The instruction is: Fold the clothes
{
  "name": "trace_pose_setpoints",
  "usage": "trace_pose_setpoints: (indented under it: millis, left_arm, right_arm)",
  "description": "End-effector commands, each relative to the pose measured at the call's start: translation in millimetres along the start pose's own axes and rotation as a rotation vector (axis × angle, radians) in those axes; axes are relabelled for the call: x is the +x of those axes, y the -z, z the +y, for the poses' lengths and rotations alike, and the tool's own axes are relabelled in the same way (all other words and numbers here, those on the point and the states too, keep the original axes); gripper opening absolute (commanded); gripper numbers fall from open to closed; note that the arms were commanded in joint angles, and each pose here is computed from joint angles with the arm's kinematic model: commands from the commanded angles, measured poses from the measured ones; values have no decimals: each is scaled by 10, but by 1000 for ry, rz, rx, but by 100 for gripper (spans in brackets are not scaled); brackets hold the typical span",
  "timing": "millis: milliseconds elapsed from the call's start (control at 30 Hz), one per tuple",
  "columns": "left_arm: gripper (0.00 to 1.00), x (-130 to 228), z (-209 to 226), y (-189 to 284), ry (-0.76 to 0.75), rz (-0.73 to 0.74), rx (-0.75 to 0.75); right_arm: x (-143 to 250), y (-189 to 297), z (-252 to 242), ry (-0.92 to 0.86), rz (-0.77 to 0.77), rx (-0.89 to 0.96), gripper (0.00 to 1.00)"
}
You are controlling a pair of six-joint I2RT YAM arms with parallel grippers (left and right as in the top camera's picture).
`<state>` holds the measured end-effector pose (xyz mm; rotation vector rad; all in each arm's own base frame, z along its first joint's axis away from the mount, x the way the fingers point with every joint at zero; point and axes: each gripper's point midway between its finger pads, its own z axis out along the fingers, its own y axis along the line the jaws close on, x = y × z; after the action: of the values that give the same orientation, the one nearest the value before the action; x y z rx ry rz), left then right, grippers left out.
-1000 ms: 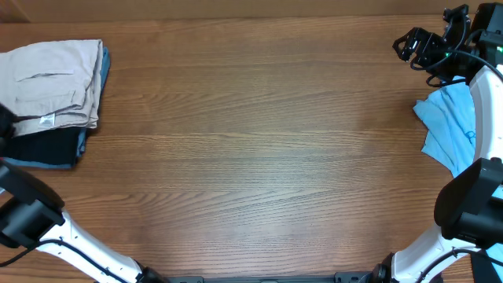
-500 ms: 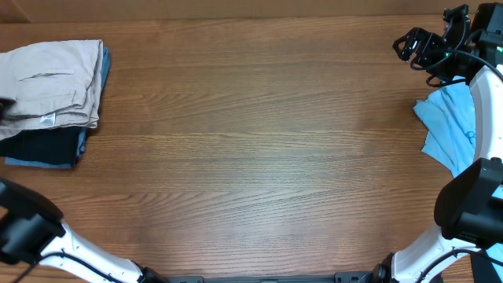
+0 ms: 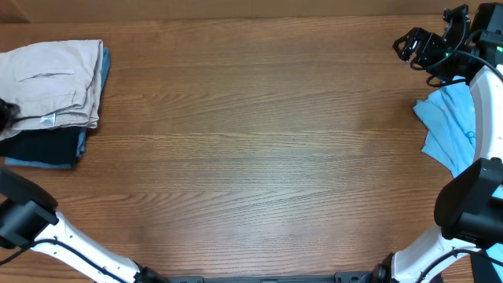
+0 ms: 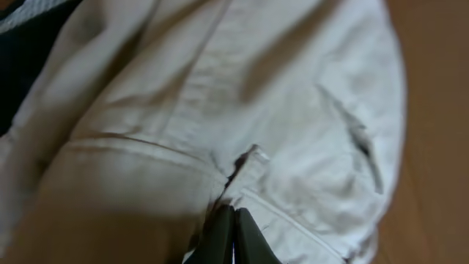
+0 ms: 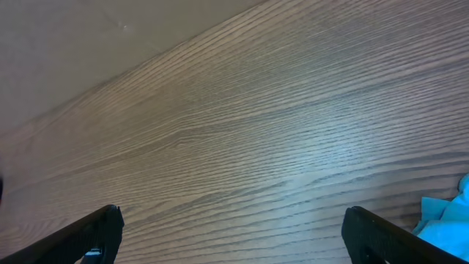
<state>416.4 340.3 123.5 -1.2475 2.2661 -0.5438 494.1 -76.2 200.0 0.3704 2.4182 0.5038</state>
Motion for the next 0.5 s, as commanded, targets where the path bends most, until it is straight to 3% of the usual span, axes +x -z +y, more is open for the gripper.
trace_pose_setpoints:
  millis: [0,100,467]
  left_arm:
    - [4,-21,394,-41,45,-5,-136]
    - [4,2,600,-35,56,-5,-245]
    - [4,297,921,-330,95,64,-293]
  right_arm:
    - [-19,-1,1,0,-6,1,100]
    - [-18,-1,1,0,-6,1,100]
    - [-19,-1,1,0,-6,1,100]
